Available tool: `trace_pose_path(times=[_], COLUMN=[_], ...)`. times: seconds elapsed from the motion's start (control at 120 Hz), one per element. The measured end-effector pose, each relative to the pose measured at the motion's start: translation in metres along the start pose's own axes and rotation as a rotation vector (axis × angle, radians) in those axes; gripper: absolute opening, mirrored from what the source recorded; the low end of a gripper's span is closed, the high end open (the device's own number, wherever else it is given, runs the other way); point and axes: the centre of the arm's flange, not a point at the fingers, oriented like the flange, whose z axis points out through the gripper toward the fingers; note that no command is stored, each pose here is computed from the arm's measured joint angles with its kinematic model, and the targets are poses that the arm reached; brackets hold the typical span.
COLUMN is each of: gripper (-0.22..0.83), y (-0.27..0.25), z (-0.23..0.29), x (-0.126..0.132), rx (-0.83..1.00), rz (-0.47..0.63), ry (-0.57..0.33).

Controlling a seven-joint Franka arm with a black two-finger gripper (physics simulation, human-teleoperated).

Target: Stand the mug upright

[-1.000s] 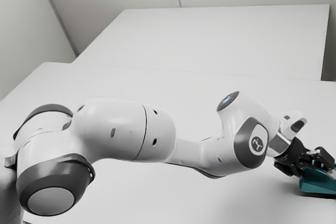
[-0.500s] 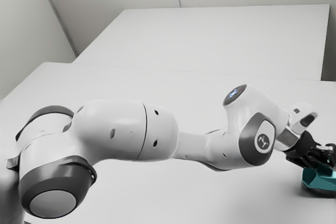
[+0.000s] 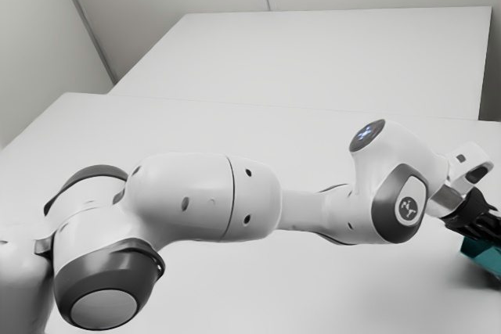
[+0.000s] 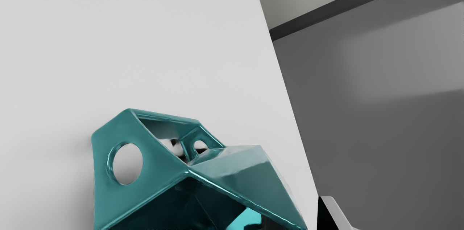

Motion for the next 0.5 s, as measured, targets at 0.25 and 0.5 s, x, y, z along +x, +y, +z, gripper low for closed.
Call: trace_pose_path(times=[0.25, 0.5], gripper=[-0.13, -0.16], y=[0.001, -0.017], z=[-0.004, -0.070], x=[0.005, 0.054], rx=[0.002, 0.056], rz=[0.004, 0.017], ry=[0.010, 0.019])
